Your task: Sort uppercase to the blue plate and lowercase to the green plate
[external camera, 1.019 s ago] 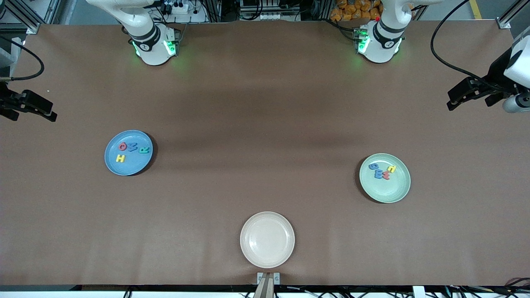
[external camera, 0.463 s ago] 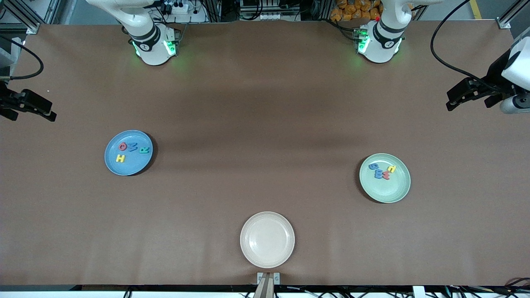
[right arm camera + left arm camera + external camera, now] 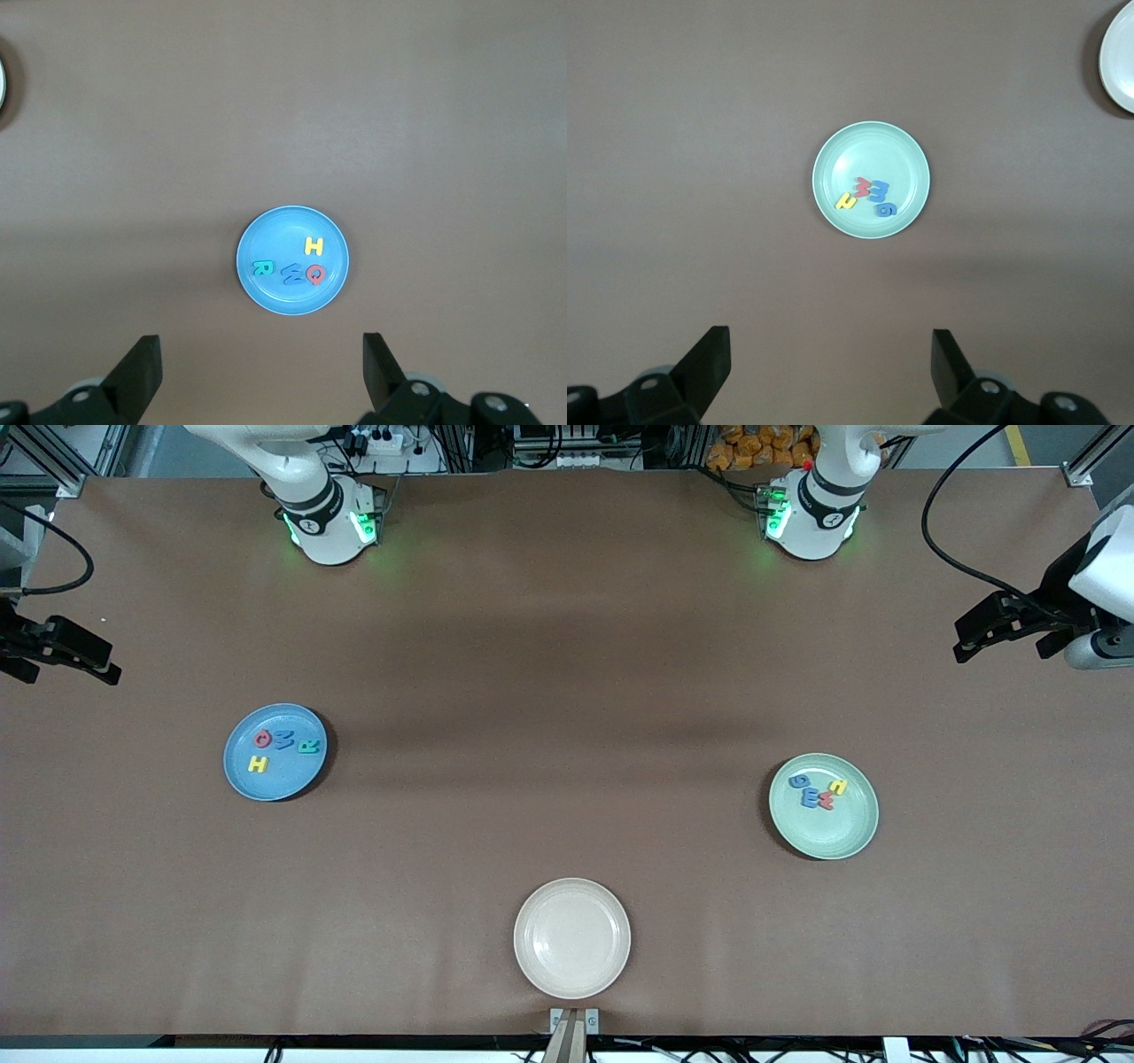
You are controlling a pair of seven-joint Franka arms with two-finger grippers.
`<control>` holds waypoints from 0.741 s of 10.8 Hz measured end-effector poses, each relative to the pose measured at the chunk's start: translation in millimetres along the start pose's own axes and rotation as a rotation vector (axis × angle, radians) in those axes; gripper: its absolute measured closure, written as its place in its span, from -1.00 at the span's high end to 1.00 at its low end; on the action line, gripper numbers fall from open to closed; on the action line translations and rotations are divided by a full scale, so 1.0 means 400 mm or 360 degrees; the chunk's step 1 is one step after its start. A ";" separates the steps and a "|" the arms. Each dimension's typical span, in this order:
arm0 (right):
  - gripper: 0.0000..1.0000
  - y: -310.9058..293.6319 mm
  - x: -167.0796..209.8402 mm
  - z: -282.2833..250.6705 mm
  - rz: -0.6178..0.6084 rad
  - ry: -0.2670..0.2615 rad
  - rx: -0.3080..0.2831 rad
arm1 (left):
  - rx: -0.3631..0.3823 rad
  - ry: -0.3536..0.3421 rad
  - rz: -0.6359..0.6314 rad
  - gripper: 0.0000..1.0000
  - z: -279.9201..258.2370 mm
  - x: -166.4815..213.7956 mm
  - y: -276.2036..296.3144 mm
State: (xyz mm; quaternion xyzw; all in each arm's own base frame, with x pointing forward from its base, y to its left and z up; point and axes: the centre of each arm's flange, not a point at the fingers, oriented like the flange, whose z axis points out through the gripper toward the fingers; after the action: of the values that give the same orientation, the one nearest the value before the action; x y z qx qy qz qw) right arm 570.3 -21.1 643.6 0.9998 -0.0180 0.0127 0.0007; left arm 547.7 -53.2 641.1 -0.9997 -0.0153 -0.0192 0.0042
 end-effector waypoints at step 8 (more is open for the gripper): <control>1.00 -0.001 -0.001 -0.009 -0.0001 0.0008 0.0000 | -0.0001 0.0010 -0.0095 1.00 -0.006 0.002 -0.010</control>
State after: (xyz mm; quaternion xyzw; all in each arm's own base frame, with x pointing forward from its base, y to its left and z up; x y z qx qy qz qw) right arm 570.0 -20.9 647.0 0.9997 -0.0176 0.0152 0.0008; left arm 548.2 -49.1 643.4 -0.9987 -0.0452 -0.0223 0.0033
